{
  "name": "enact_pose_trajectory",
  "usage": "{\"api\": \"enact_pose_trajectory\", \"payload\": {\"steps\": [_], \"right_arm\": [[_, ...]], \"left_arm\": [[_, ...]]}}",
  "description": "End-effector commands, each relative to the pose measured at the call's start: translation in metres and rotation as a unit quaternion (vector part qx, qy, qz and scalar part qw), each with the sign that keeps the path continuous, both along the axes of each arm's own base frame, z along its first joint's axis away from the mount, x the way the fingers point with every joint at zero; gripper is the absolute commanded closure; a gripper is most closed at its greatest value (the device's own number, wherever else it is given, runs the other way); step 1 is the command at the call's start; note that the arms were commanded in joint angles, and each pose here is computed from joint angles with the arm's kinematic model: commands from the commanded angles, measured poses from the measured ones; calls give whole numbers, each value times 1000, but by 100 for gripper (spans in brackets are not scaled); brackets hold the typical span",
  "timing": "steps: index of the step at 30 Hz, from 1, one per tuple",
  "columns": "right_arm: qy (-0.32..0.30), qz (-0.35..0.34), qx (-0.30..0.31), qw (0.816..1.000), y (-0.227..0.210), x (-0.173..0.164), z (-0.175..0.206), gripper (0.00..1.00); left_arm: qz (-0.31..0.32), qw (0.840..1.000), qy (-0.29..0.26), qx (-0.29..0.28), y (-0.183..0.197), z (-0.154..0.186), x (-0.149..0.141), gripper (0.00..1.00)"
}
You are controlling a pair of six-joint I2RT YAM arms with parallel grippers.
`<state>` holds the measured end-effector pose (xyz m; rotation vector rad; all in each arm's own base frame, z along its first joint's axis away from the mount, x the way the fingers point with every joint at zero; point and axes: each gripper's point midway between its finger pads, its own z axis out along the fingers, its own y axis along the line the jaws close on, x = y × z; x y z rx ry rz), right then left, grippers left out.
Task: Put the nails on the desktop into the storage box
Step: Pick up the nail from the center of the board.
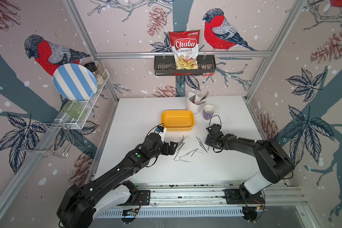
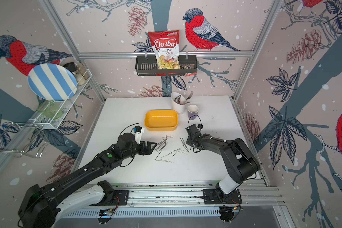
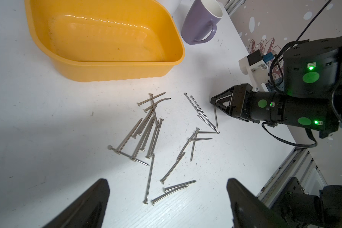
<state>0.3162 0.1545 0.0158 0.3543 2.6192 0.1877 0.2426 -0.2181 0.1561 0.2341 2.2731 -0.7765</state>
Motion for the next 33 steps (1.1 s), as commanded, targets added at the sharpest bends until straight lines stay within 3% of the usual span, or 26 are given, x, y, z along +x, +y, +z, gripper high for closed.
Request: {"api": "enact_pose_trajectory", "payload": {"steps": [1, 6, 23, 33], "right_arm": [[67, 21, 2, 998, 1, -26, -19, 70], [67, 19, -1, 998, -1, -26, -18, 75], [86, 32, -45, 995, -2, -40, -22, 74], [91, 33, -53, 994, -4, -41, -26, 90]], "left_arm": [[1, 1000, 0, -7, -1, 3, -1, 5], [3, 1000, 0, -5, 1, 4, -2, 5], [6, 1000, 1, -10, 4, 3, -7, 5], [5, 1000, 2, -9, 4, 2, -7, 5]]}}
